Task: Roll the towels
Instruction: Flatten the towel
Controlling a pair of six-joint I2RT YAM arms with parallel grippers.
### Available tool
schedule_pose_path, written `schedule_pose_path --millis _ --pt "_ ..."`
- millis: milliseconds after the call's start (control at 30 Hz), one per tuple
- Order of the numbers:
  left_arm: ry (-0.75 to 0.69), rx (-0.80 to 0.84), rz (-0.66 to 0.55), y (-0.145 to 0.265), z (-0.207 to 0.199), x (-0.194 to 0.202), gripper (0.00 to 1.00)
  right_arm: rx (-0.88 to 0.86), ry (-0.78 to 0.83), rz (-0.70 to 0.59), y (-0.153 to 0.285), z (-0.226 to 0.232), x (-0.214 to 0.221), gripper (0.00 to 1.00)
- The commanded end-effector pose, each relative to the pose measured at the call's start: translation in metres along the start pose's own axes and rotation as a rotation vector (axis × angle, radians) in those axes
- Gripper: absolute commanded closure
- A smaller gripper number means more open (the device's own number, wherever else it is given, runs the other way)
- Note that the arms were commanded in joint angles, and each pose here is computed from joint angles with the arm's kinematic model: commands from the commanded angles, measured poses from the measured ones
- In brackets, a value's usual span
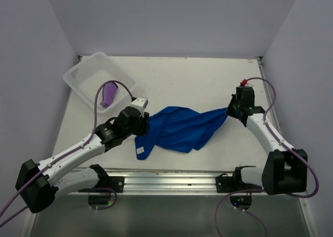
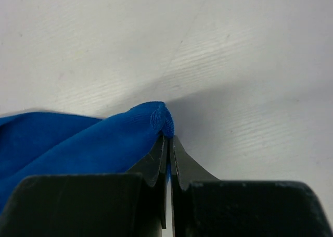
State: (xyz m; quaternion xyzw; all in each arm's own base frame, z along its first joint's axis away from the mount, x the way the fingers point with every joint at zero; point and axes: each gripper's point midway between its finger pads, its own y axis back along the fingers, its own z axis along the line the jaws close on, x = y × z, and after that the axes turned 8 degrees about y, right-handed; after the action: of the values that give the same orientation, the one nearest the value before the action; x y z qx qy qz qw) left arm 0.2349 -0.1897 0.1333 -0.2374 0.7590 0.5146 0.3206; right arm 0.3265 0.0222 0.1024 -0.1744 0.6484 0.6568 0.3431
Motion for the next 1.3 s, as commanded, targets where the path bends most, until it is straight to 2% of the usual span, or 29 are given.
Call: schedule_pose_path --millis 0,100,267,400,500,700,833,933,1033,1267 --pt "0.060 0.042 -0.010 -0.010 -0.008 0.006 0.50 0.090 -0.015 -0.043 0.005 -0.033 -0.023 1.00" --pt "0.090 0.047 0.006 -0.018 -0.006 0.020 0.49 0.136 -0.068 -0.049 0.005 -0.054 -0.023 1.00" --pt "0.108 0.067 0.023 -0.034 -0.005 0.040 0.49 0.074 -0.082 -0.021 -0.004 -0.045 -0.014 1.00" --pt "0.122 0.177 -0.081 -0.039 -0.024 0.020 0.49 0.051 -0.077 0.009 -0.010 -0.042 0.000 1.00" --pt "0.105 0.220 -0.096 -0.047 -0.034 0.016 0.49 0.033 -0.074 0.021 -0.013 -0.040 0.005 1.00" --pt "0.054 0.138 -0.031 -0.080 -0.024 0.031 0.49 0.000 -0.072 0.022 -0.014 -0.034 0.006 1.00" --pt "0.040 0.129 -0.001 -0.092 -0.024 0.036 0.56 -0.010 -0.069 0.034 -0.016 -0.032 0.009 1.00" --pt "0.029 0.088 0.006 -0.094 -0.018 0.035 0.75 -0.013 -0.070 0.033 -0.017 -0.032 0.010 1.00" --pt "0.017 0.037 -0.022 -0.088 -0.010 0.025 0.87 -0.010 -0.073 0.027 -0.017 -0.032 0.008 1.00" --pt "-0.029 -0.116 -0.072 -0.053 0.017 -0.002 0.84 0.027 -0.066 0.013 -0.015 -0.038 0.001 1.00"
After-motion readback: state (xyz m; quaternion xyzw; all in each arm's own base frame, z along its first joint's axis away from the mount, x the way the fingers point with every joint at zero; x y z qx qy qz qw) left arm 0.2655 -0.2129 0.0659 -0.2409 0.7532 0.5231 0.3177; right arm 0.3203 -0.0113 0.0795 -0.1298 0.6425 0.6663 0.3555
